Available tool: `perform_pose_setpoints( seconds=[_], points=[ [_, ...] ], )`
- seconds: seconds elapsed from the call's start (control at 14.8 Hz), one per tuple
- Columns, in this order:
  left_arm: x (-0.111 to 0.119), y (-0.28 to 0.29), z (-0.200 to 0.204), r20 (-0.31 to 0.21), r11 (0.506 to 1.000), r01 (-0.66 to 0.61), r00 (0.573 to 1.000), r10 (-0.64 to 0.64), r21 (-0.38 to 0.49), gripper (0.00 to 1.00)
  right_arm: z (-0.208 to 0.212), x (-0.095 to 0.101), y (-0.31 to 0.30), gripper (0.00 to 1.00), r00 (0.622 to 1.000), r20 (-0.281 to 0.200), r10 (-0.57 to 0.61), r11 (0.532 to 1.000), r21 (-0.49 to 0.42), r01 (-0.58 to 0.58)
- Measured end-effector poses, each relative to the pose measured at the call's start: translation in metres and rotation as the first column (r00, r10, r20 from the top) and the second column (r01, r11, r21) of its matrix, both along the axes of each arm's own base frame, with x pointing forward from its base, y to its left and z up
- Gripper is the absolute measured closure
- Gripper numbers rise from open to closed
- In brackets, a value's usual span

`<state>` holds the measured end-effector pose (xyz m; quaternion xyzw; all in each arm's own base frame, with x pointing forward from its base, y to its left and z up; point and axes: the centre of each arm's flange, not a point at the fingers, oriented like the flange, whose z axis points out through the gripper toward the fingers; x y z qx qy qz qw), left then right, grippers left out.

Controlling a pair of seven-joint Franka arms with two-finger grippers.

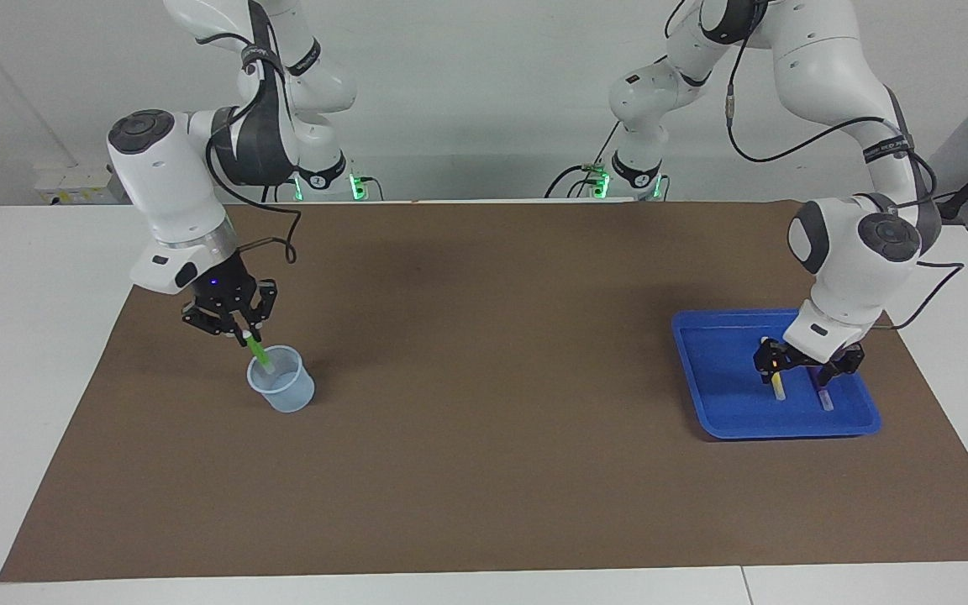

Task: Transfer and insert pens with both arms
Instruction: 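Lower the green pen into the white cup and open the right gripper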

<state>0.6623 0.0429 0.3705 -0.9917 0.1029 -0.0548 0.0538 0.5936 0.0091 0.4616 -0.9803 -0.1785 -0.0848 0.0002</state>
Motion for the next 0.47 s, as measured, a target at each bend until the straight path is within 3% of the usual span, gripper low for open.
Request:
perform_pose_setpoints(
  seconds=[0.2,0.34,0.47],
  points=[
    [0.006,0.004,-0.011,-0.002,0.999,0.026,1.0,-0.026,0.032,0.04,-0.009,-0.003,-0.001,0.81,1.0,-0.019,-0.023,1.0,0.003,0.023],
    [0.01,0.01,-0.023,-0.016,0.999,0.032,0.999,-0.031,0.035,0.04,-0.01,-0.004,0.0,0.66,1.0,-0.019,-0.023,1.0,0.003,0.023],
    [0.01,0.016,-0.033,-0.032,0.999,0.031,0.999,-0.03,0.029,0.04,-0.01,-0.004,0.002,0.44,1.0,-0.019,-0.019,1.0,0.003,0.019]
  ],
)
